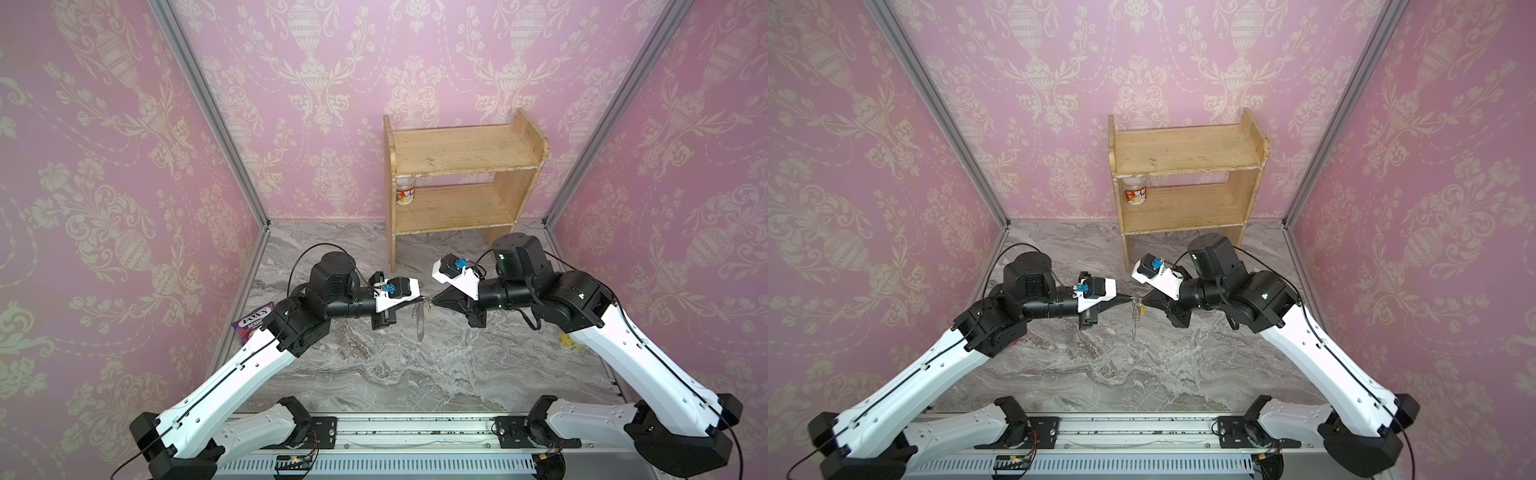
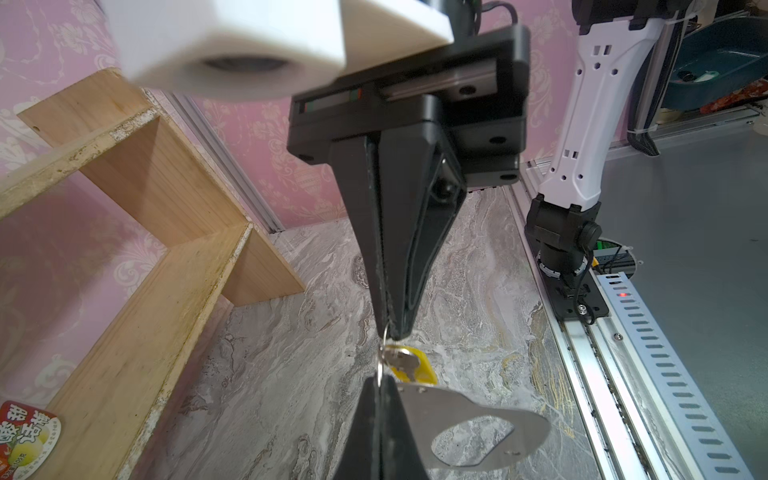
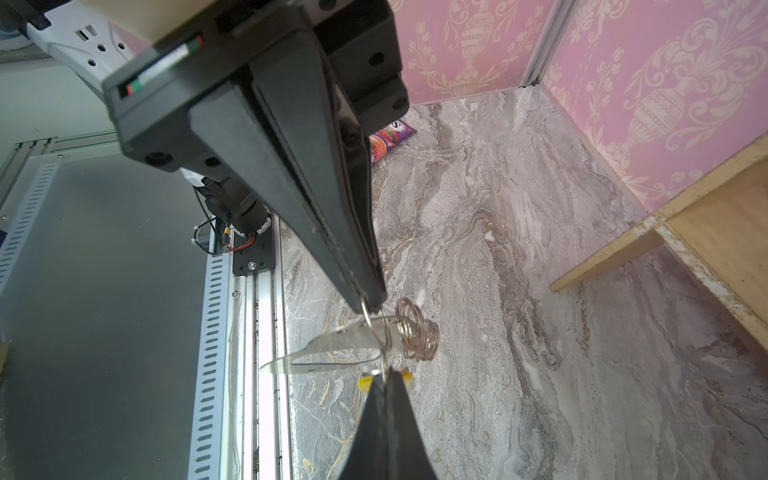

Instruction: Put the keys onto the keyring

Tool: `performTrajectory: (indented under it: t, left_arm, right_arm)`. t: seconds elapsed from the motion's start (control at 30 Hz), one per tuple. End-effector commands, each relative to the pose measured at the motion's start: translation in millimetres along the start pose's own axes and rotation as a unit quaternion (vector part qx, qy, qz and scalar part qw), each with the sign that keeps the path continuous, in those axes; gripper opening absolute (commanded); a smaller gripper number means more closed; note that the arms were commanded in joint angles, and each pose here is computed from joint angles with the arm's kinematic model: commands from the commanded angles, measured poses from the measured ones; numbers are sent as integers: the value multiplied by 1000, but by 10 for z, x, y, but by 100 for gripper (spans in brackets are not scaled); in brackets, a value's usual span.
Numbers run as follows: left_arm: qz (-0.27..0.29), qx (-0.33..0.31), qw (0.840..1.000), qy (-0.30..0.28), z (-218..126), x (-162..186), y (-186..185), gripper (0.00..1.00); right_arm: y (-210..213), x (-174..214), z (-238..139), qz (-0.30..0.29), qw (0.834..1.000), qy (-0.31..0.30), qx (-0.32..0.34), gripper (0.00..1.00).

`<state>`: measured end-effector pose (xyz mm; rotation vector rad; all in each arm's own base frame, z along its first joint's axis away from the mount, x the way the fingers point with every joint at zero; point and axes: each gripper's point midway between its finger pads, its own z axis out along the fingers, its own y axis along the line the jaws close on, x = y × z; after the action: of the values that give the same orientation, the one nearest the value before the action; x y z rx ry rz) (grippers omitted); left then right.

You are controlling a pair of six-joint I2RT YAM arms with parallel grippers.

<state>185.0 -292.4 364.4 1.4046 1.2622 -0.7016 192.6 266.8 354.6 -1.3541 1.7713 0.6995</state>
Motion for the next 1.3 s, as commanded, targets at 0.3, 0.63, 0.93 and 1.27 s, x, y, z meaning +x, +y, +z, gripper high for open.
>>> performTrajectory:
  t: [0.3, 0.63, 0.93, 1.27]
  left_arm:
    - [8, 4, 1000, -18, -26, -130, -21, 0]
    - [2, -4, 1000, -17, -20, -122, 8, 0]
    - [-50, -2, 998, -31, -14, -119, -15, 0]
    - [-136, 12, 990, -34, -36, -17, -138, 0]
  right_arm:
    - [-10, -28, -66, 6, 1000, -9, 8, 0]
    - [-33, 4, -58, 14, 1000, -8, 16, 0]
    - [14, 43, -84, 51, 998, -27, 31, 0]
    - [212, 256, -89, 40, 999, 2, -9, 0]
